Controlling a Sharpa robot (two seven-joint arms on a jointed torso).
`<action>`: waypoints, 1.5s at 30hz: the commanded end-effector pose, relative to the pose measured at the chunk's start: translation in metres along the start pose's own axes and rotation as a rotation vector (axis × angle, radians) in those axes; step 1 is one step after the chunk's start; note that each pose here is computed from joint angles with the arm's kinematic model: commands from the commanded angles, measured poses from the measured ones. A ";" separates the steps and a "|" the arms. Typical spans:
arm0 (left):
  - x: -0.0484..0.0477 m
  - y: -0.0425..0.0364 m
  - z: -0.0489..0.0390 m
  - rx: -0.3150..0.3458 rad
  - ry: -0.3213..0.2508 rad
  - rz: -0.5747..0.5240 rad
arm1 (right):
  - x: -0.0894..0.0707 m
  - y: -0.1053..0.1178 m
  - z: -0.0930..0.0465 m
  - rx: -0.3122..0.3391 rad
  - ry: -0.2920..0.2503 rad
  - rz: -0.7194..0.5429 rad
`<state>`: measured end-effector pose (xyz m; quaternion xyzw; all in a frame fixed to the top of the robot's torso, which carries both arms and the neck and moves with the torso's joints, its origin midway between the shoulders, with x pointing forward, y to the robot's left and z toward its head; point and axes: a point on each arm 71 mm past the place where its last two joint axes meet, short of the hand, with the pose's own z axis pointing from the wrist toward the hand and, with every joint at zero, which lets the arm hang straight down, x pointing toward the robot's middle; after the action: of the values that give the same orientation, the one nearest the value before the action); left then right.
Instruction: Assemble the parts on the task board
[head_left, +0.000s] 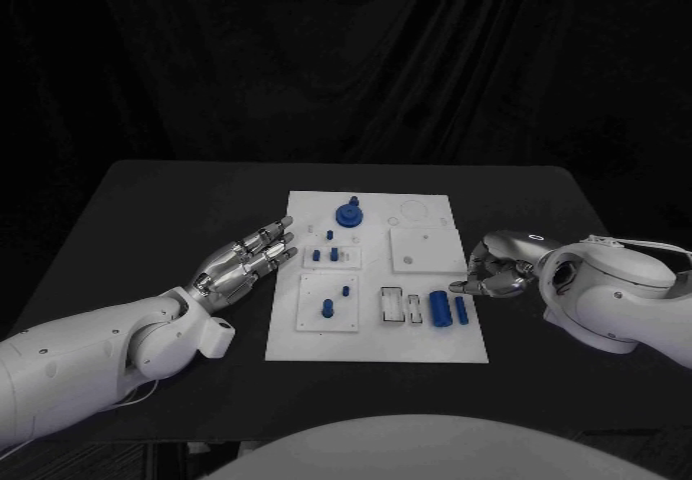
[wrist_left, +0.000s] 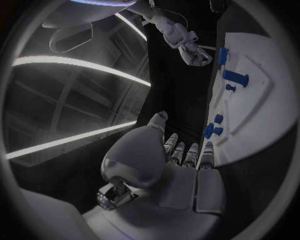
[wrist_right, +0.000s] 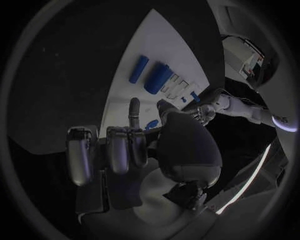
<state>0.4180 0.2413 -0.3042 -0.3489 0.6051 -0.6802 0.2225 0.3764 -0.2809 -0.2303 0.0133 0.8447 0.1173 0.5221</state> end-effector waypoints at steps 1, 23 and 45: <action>0.0014 -0.0108 0.0002 0.159 0.004 -0.012 | 0.008 -0.001 -0.001 0.045 0.015 -0.055; -0.0016 -0.0100 -0.0031 0.133 0.003 -0.014 | 0.032 0.021 0.004 -0.042 -0.041 -0.050; -0.0001 -0.0072 -0.0021 0.104 0.018 -0.027 | 0.056 0.024 0.018 0.049 0.081 -0.169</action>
<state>0.4176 0.2447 -0.3045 -0.3493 0.6052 -0.6814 0.2177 0.3658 -0.2425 -0.2765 -0.0387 0.8550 0.0888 0.5096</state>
